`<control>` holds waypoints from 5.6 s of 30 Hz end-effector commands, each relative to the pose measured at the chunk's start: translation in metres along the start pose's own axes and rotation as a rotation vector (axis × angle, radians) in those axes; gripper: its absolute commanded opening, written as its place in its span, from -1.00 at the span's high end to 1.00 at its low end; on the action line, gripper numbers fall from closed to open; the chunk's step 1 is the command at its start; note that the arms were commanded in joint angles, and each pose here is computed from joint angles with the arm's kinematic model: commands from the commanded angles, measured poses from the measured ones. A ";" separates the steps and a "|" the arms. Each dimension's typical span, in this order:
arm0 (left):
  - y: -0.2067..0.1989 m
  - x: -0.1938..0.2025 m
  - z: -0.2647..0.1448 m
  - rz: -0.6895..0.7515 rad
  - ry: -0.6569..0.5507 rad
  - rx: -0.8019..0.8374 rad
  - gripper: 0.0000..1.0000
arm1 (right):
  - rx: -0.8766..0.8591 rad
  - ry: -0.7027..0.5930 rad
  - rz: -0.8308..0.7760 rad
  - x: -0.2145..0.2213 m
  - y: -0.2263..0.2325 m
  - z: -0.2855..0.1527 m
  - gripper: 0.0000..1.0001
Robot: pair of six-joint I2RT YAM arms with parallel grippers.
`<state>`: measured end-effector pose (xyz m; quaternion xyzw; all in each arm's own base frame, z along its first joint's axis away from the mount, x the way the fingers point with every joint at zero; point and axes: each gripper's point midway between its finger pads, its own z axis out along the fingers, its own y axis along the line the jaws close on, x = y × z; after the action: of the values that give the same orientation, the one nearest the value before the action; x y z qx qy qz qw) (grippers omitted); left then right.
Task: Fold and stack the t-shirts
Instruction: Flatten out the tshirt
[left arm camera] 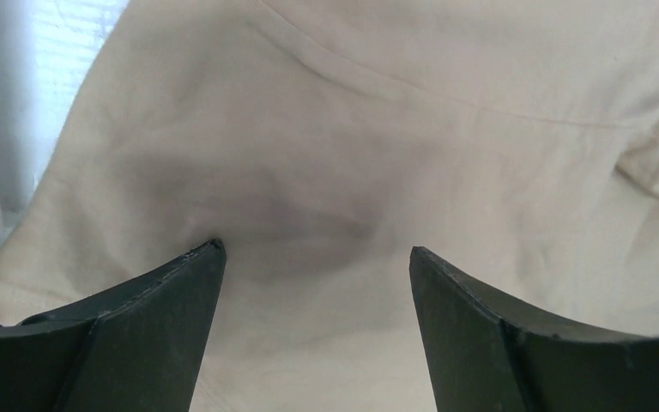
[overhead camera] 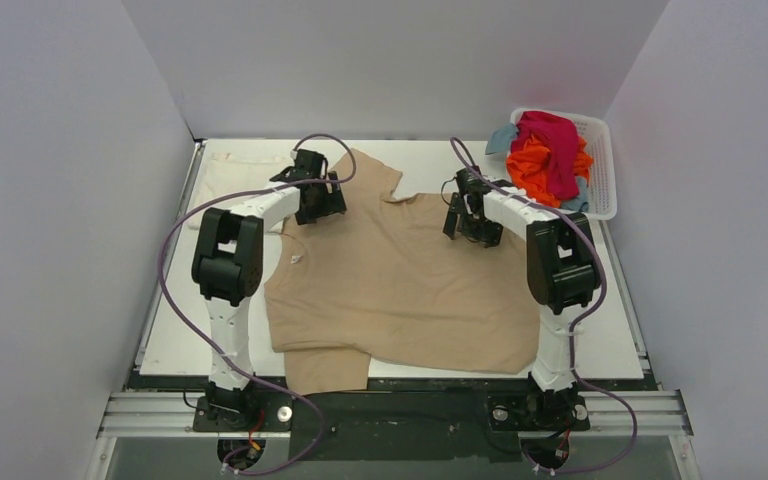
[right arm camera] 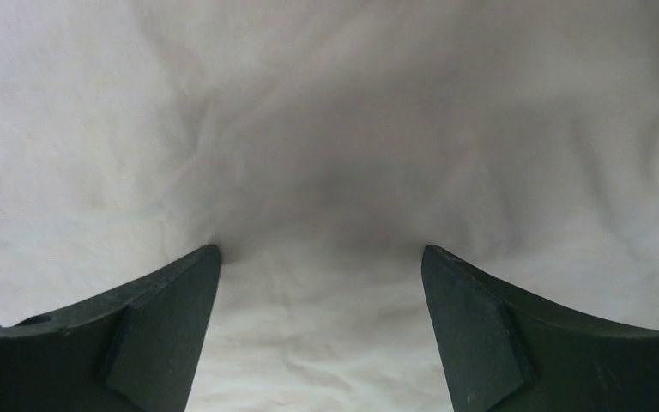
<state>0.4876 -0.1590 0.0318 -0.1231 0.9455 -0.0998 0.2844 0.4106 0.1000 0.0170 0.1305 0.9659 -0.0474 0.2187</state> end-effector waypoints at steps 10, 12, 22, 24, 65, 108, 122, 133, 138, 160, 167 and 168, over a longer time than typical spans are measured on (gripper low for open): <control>0.041 -0.027 0.039 -0.140 0.063 -0.057 -0.78 | -0.068 0.105 0.089 -0.033 0.030 0.046 -0.67; 0.040 -0.036 0.046 -0.150 0.061 -0.058 -0.79 | -0.108 0.122 0.120 -0.042 0.038 0.056 -0.66; 0.012 -0.082 0.075 -0.130 0.035 0.025 -0.79 | -0.177 0.053 0.186 -0.109 0.051 0.077 -0.65; -0.001 -0.105 0.059 -0.117 -0.012 0.068 -0.80 | -0.201 0.020 0.159 -0.123 0.055 0.064 -0.65; 0.108 0.290 -0.211 -0.269 0.157 -0.051 -0.71 | 0.067 0.034 0.431 0.141 -0.145 -0.058 -0.28; 0.074 0.305 -0.211 -0.277 0.237 0.113 1.00 | 0.220 0.100 0.222 0.161 -0.141 -0.105 1.00; 0.071 0.276 -0.219 -0.286 0.139 0.096 1.00 | 0.191 0.046 -0.031 0.062 -0.003 -0.081 0.00; 0.077 0.278 -0.216 -0.293 0.144 0.082 1.00 | 0.201 -0.119 -0.008 0.079 -0.064 -0.126 -0.32; 0.078 0.279 -0.214 -0.283 0.153 0.075 1.00 | 0.059 -0.045 0.012 0.110 -0.073 -0.113 -0.26; 0.079 0.278 -0.216 -0.291 0.158 0.073 1.00 | 0.065 0.111 0.094 0.136 -0.088 -0.076 1.00; 0.084 0.283 -0.224 -0.274 0.185 0.062 1.00 | 0.268 0.248 0.156 0.192 -0.166 -0.108 1.00; 0.086 0.285 -0.225 -0.270 0.192 0.058 1.00 | 0.273 0.258 0.159 0.196 -0.171 -0.112 1.00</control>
<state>0.1175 -0.1314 0.0326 -0.2402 0.9390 -0.1661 0.1816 0.2111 0.0358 0.0343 0.2166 0.9617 -0.0693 0.1531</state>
